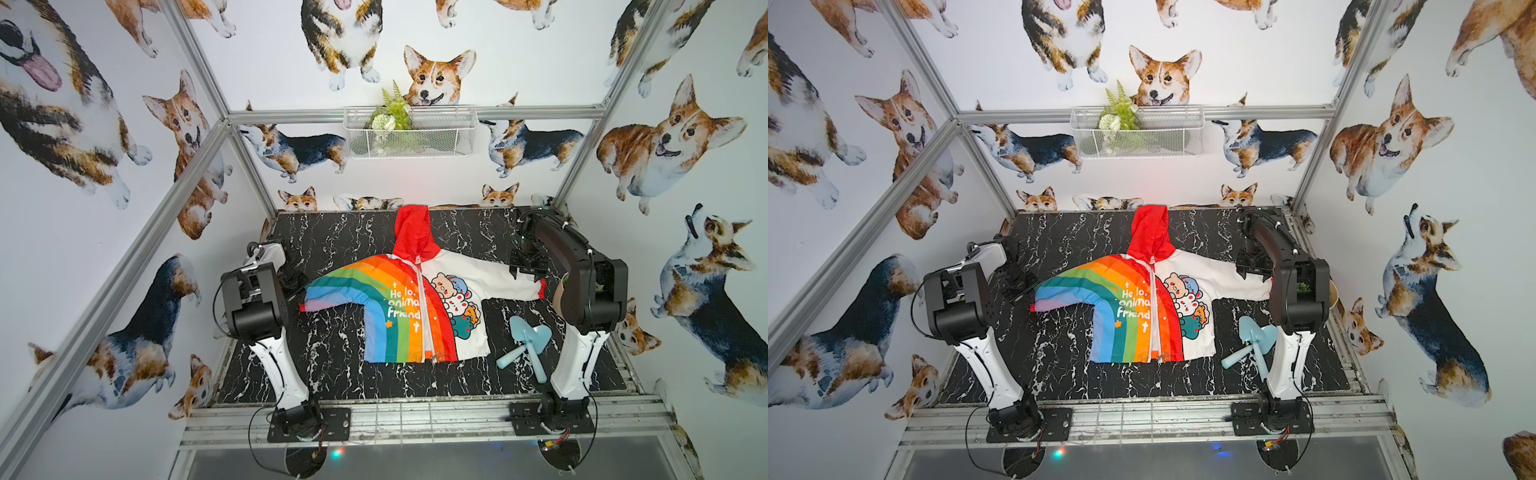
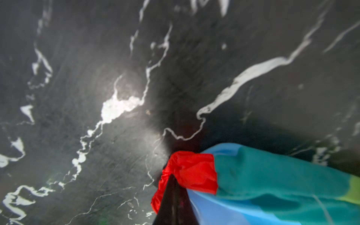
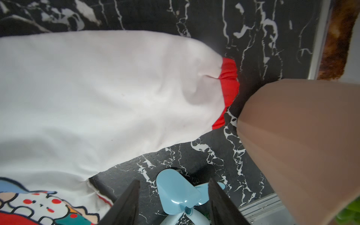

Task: Unzip the jacket
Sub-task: Smooth out the jacket at the center of the board.

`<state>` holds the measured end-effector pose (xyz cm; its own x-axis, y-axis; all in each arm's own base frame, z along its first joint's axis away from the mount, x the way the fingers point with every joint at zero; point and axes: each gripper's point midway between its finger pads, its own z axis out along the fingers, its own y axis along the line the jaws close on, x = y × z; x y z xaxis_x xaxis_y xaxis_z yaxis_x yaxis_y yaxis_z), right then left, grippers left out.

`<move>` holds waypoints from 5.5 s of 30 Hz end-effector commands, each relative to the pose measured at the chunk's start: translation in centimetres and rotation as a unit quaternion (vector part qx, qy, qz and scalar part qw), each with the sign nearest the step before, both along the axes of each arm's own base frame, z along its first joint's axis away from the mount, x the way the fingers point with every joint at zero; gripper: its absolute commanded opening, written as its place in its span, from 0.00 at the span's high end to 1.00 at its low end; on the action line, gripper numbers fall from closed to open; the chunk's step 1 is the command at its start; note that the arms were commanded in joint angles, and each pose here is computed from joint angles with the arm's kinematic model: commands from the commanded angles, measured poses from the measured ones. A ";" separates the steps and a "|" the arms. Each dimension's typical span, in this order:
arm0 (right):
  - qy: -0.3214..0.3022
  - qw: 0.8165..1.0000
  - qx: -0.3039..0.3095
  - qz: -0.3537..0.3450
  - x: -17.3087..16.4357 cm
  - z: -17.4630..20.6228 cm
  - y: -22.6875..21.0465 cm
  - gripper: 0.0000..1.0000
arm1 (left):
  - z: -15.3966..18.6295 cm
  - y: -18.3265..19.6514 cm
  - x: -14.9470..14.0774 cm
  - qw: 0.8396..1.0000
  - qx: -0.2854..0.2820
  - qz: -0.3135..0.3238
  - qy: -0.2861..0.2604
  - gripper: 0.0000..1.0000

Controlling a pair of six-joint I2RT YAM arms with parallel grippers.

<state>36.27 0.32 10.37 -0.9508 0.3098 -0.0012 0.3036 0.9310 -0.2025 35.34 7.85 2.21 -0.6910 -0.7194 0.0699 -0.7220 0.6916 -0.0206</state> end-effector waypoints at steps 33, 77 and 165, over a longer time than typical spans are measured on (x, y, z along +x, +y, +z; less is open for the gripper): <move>0.112 0.994 -0.008 -0.006 0.6 -5.4 -2.9 0.46 | 1.9 5.4 0.5 0.998 0.036 0.045 0.012 1.00; -0.084 0.989 0.121 -0.008 8.9 3.5 3.8 0.25 | 15.4 2.5 8.0 0.982 0.134 -0.062 -0.117 0.03; -0.036 0.902 0.426 -0.068 14.8 -7.1 27.5 1.00 | 3.3 -32.5 23.0 0.907 -0.116 -0.288 -0.286 0.66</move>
<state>51.60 28.79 4.05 -0.9246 0.3144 0.2152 0.3764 0.6663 0.6437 58.40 -24.46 5.68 -0.9149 -0.2360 -0.3275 -0.0642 0.8860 -0.4592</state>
